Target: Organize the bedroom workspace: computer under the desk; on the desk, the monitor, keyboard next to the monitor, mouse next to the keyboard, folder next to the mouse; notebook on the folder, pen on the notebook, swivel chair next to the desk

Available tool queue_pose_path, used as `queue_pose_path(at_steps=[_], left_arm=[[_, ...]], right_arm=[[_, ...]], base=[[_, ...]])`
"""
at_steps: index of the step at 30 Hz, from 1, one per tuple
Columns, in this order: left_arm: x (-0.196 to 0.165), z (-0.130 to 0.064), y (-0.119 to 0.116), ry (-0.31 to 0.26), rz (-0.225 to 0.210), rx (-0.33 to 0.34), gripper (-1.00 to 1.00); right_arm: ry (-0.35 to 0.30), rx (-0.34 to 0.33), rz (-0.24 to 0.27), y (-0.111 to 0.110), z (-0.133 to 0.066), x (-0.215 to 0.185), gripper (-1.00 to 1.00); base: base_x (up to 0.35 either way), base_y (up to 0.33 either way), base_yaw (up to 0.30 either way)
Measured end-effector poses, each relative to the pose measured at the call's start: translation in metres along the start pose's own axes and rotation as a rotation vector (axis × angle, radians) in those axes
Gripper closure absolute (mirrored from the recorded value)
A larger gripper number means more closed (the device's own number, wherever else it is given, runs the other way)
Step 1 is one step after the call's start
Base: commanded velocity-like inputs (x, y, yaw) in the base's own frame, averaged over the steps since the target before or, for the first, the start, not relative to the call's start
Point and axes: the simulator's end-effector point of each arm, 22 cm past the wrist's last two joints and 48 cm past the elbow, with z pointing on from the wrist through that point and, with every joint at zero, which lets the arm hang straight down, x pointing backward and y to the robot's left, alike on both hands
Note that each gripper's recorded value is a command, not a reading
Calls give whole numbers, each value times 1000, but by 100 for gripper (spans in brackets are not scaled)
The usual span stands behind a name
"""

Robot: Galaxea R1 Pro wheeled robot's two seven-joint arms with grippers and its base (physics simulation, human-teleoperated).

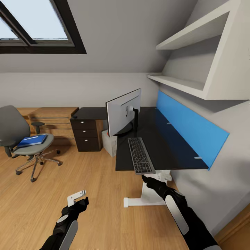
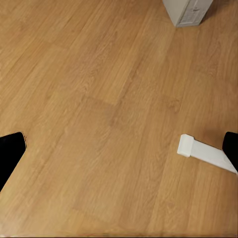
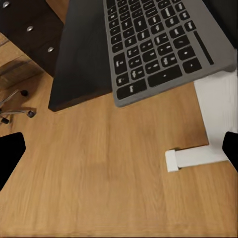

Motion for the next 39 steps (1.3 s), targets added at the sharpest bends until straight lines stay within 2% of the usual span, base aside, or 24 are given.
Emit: queue_pose_path(at_steps=[5, 9, 12, 17, 18, 20, 21, 23, 27, 33, 37, 38, 39], left_arm=[[-1, 0, 0, -3, 1, -1, -100], [-2, -1, -1, -7, -1, 0, -100], [-5, -2, -3, -13, -5, 3, -100], [-10, -4, -5, -23, -10, 7, -100], [-11, -4, -5, -24, -12, 8, -100], [-12, -4, -5, -25, -13, 8, -100], [-12, -5, -6, -26, -13, 9, -100], [-12, -5, -6, -26, -14, 9, -100], [-11, -4, -6, -26, -13, 10, -100], [-5, 2, -5, -26, -13, 10, -100], [-1, 6, -5, -26, -13, 10, -100], [0, 7, -5, -26, -13, 9, -100], [0, 8, -5, -26, -12, 9, -100]], right_arm=[[-1, -16, 13, -1, 0, 0, -100], [1, -38, 60, -10, -1, -1, -100], [6, -76, 127, -17, -2, 0, -100], [11, -174, 264, -24, -4, 4, -100], [7, -215, 316, -26, -6, 5, -100], [-2, -256, 368, -29, -9, 5, -100], [-25, -302, 428, -34, -12, 2, -100], [-61, -334, 476, -41, -16, -5, -100], [-123, -370, 519, -49, -22, -16, -100], [-189, -364, 515, -54, -16, -19, -100], [-198, -260, 525, -71, -4, -9, -100], [-183, -170, 560, -81, 5, 4, -100], [-183, -147, 574, -83, 8, 7, -100]], base=[[-133, 0, 0], [-48, 0, 0], [-22, 0, 0], [-9, 0, 0], [-4, 0, 0], [-2, 0, 0], [-1, 0, 0], [0, 0, 0], [0, 0, 0], [0, 0, 0], [0, 0, 0], [0, 0, 0], [0, 0, 0]])
